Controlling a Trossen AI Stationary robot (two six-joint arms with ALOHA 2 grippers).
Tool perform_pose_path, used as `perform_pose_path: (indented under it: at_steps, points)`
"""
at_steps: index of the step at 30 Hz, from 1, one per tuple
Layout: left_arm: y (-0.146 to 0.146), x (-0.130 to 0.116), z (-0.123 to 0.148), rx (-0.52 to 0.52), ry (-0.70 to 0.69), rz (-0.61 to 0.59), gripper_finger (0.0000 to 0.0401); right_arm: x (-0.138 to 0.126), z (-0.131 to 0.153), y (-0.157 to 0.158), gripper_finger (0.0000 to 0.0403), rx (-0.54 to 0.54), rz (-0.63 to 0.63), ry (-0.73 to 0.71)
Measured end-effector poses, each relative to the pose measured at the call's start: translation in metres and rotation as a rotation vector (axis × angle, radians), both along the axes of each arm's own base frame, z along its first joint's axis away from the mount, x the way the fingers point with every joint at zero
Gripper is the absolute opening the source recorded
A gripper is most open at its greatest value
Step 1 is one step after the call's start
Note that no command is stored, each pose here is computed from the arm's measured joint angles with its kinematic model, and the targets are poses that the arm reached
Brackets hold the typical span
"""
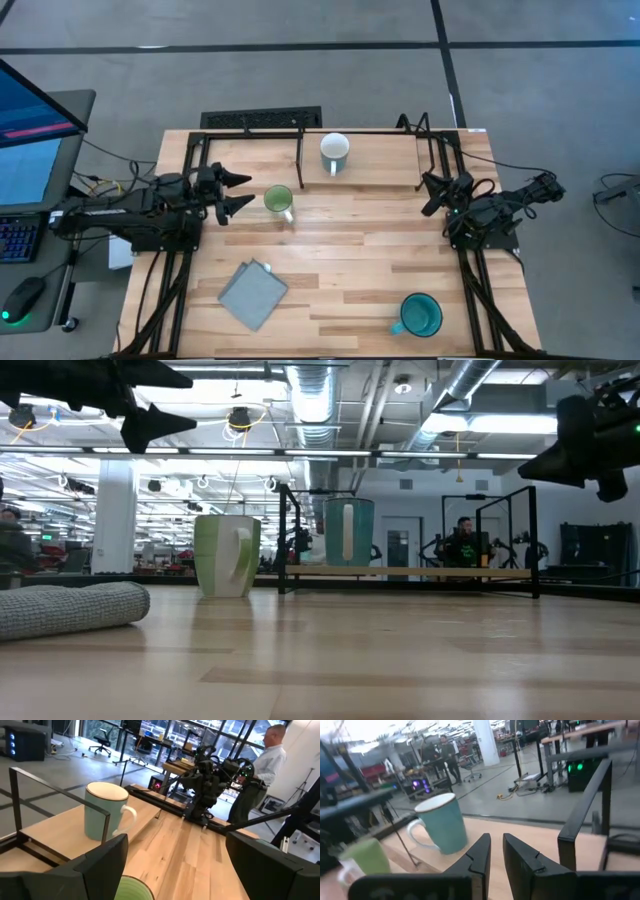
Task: Stack small to large cups/mugs on shelf
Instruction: Put the green mug on the shelf
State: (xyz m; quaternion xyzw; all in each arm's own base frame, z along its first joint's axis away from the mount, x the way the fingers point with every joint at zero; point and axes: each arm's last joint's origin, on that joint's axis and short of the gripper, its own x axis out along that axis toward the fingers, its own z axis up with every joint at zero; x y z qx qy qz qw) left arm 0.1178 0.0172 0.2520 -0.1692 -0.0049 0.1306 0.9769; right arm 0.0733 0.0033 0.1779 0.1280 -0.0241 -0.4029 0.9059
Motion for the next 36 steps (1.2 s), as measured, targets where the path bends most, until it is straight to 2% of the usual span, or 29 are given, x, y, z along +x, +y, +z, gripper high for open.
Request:
perform_pose_path:
  at_steps: [4, 10, 14, 18, 22, 28, 36]
  points:
    - [0.000, -0.001, 0.001, 0.018, -0.001, 0.000, 0.0328, 0.001, 0.000, 0.001, 0.0074, 0.063, 0.024, -0.058]
    - [0.001, 0.000, -0.001, -0.026, 0.001, 0.065, 0.0328, 0.001, -0.003, 0.001, 0.0074, 0.055, 0.044, -0.026]
    - [-0.004, 0.005, -0.002, -0.038, 0.028, 0.064, 0.0328, 0.000, -0.003, 0.001, 0.0074, 0.054, 0.043, -0.024]
    - [-0.013, 0.012, 0.002, -0.096, 0.049, 0.090, 0.0328, 0.000, -0.003, 0.001, 0.0074, 0.053, 0.043, -0.023]
    - [-0.023, 0.019, -0.001, -0.178, 0.150, 0.182, 0.0328, 0.000, -0.005, 0.001, 0.0074, 0.046, 0.041, -0.006]
    - [-0.041, 0.039, -0.005, -0.266, 0.209, 0.307, 0.0328, -0.001, -0.007, 0.000, 0.0074, 0.032, 0.039, 0.026]
    - [-0.078, 0.082, 0.005, -0.309, 0.246, 0.333, 0.0328, -0.001, -0.008, 0.000, 0.0074, -0.010, 0.039, 0.074]
